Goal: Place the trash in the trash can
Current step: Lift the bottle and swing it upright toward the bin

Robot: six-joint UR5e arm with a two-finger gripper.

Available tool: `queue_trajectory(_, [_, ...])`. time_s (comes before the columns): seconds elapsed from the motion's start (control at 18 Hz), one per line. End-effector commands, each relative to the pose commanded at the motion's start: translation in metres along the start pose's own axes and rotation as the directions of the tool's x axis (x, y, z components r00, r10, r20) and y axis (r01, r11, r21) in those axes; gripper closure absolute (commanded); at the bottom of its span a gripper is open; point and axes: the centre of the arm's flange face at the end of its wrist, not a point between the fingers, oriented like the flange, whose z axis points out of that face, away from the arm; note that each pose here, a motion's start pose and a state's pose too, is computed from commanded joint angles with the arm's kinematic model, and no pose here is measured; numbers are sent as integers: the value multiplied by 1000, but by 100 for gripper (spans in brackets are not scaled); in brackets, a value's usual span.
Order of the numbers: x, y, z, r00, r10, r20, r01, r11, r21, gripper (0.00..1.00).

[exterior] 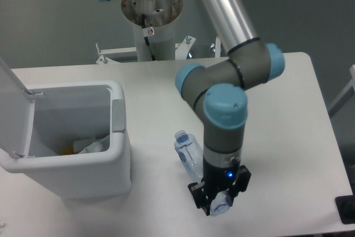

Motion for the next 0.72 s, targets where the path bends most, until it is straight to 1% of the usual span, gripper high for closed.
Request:
queue_trajectory(0.22, [8,-16,-40,1000,10,-12,-9,997,77,45])
queue_trajectory(0.28, [12,-20,-52,1000,9,-24,-6,995,99,45])
queue_trajectory(0.44, [17,-31,-94,997,2,-78,13,979,201,45])
queue_trajectory(0.56, [25,-36,-126,992,28,-121,6,963,271,45])
queue_trajectory(0.72, [38,-37,-169,985,49,-168,8,947,322,45])
